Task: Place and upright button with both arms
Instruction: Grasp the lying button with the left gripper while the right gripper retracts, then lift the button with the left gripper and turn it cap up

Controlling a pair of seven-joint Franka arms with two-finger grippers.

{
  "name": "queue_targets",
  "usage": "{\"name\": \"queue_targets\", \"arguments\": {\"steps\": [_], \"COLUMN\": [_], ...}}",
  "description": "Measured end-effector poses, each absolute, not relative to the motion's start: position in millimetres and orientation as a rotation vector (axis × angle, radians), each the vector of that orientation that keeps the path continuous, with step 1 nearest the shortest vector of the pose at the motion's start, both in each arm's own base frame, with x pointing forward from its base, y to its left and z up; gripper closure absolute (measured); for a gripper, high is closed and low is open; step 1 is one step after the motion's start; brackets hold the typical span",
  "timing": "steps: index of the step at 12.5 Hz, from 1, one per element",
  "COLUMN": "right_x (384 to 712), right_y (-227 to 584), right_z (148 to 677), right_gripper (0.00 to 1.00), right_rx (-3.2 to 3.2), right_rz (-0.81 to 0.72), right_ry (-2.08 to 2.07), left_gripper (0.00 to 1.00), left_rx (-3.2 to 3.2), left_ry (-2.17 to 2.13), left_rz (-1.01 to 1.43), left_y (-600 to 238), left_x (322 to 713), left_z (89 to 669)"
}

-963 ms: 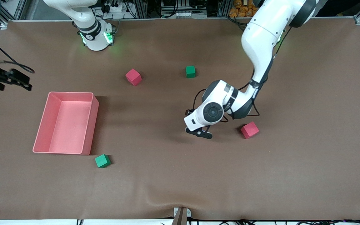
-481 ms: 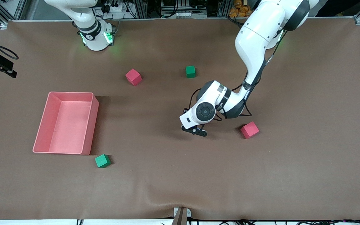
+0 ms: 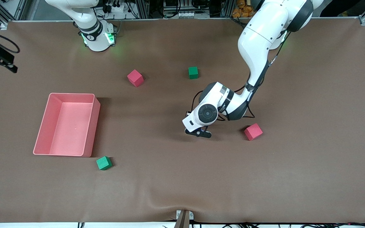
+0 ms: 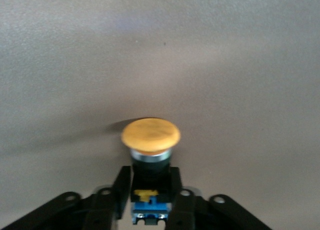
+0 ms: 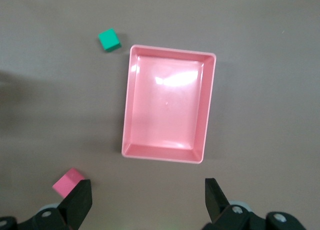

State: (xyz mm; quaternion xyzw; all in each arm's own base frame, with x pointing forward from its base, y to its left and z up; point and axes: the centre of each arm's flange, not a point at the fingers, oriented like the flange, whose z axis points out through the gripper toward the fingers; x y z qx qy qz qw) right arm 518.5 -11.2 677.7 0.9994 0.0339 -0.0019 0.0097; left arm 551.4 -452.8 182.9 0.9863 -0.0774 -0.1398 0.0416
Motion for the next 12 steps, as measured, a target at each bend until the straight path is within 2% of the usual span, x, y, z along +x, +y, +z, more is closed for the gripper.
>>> {"name": "queue_targets", "arguments": {"steps": [6,9,12], "right_x": [523.2,525.3,520.8], "right_y": [25.4,24.6,27.3], "right_z": [672.0,673.6,671.5], "right_gripper": [0.00,0.00,0.00], "right_rx": [3.122,3.137,3.162], "right_rz": [-0.007,0.022,-0.036], "right_ry": [-0.062,-0.068,-0.066], "left_gripper": [0.67,0.67,0.67], "left_rx": [3.018,2.960,2.956], "left_ry": [0.096,0.279,0.312], "left_rz": [-0.380,-0.244,-0.031], "left_y": [-464.7,-496.1,-526.9], "left_x": [559.1,554.8,542.7], "left_z": [210.0,239.5,254.9]}}
